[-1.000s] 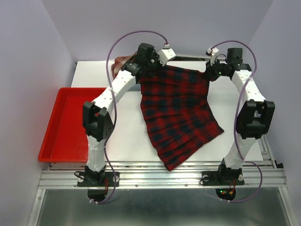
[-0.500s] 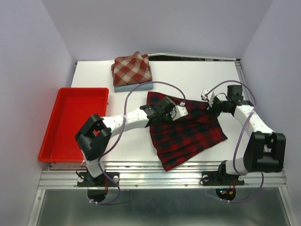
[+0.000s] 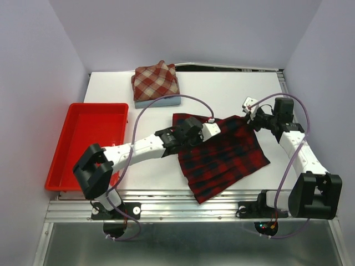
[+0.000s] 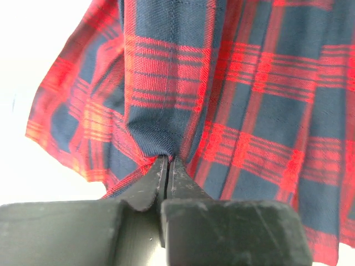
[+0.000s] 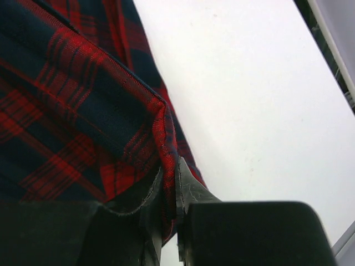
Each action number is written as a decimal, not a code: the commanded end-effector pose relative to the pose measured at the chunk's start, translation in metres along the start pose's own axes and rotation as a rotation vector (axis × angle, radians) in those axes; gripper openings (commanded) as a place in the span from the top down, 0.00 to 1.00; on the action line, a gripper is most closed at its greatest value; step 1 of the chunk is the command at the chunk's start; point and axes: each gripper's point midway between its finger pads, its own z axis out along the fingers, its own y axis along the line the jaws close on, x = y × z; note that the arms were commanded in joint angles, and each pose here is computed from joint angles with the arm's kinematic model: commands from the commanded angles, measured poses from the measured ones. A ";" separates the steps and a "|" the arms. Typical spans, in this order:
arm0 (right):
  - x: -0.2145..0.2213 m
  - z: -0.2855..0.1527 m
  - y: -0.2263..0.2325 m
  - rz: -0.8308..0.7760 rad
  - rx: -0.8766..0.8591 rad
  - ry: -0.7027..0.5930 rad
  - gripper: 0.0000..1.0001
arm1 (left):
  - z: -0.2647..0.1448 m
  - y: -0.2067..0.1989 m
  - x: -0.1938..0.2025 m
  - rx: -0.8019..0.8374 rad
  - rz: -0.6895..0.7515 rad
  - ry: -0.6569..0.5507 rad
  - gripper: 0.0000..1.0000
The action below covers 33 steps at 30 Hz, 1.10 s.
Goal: Fold and stack the skirts
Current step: Fold the skirt
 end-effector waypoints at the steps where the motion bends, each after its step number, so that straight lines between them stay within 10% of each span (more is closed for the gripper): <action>1: -0.050 -0.008 -0.031 -0.082 0.048 -0.132 0.89 | -0.055 0.026 -0.060 -0.015 -0.035 -0.285 0.44; 3: -0.057 -0.007 -0.028 -0.085 0.020 -0.167 0.89 | -0.080 0.054 -0.085 -0.033 -0.065 -0.405 0.16; 5: -0.063 -0.006 -0.026 -0.085 -0.002 -0.194 0.89 | -0.094 0.062 -0.117 0.042 -0.037 -0.507 0.11; 25: -0.070 -0.005 -0.024 -0.056 -0.031 -0.225 0.87 | 0.023 0.029 -0.197 0.406 0.038 -0.607 0.07; 33: -0.068 -0.003 -0.018 -0.024 -0.054 -0.232 0.82 | 0.049 0.039 -0.209 0.324 -0.030 -0.629 0.45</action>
